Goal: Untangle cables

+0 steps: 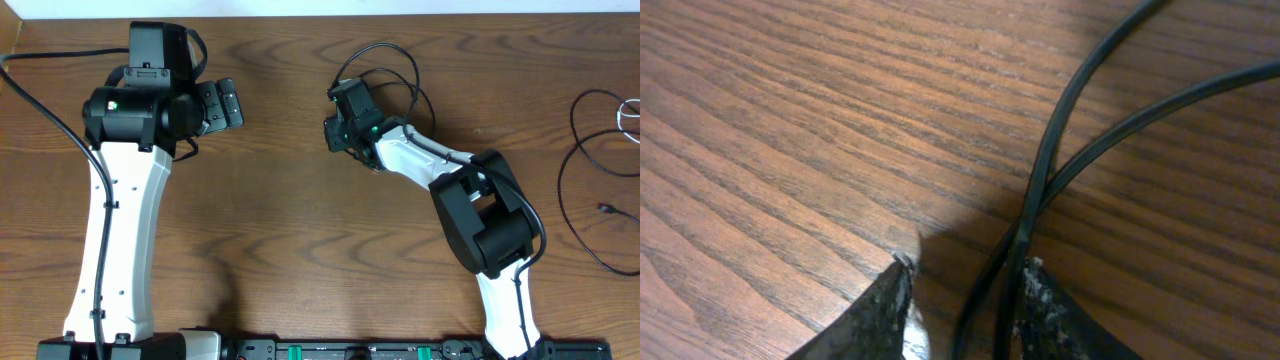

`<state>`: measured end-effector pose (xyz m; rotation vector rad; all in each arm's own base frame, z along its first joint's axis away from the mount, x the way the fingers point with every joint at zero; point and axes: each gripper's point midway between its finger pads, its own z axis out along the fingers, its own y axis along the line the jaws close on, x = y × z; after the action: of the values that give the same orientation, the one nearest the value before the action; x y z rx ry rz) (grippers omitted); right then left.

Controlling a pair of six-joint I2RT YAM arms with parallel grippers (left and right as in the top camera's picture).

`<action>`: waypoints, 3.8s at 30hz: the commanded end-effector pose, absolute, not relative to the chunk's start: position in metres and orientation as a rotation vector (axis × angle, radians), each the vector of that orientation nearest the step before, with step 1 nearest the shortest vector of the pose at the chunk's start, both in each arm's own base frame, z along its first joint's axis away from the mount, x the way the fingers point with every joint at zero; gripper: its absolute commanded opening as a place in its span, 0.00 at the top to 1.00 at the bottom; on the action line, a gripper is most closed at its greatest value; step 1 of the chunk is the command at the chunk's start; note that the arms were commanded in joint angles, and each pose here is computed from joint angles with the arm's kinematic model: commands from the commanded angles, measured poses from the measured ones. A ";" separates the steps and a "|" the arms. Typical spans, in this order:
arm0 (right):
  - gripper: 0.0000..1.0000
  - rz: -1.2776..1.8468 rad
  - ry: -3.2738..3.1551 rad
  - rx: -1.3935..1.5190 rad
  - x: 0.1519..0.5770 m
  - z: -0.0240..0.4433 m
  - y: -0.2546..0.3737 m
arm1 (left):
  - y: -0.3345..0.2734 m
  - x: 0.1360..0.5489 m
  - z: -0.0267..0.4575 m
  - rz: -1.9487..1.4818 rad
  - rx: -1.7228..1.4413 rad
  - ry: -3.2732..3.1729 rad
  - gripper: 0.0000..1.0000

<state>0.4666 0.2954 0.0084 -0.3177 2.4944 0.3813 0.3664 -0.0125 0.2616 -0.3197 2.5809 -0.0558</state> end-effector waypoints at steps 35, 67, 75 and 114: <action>0.99 0.143 2.163 0.152 0.496 0.244 0.092 | -0.009 0.367 0.263 -0.038 -0.316 2.579 0.02; 0.99 -0.126 2.183 0.390 0.470 0.290 -0.126 | -0.009 0.367 0.263 -0.038 -0.316 2.579 0.02; 0.99 -0.080 2.484 0.389 0.479 0.179 -0.103 | -0.009 0.367 0.263 -0.038 -0.316 2.579 0.02; 0.51 0.125 2.583 1.010 0.509 -0.009 -0.077 | -0.009 0.367 0.263 -0.038 -0.316 2.579 0.02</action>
<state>0.5114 -0.0835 0.0077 0.8967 2.5899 0.0877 0.3663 -0.0125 0.2616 -0.3197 2.5813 -0.0557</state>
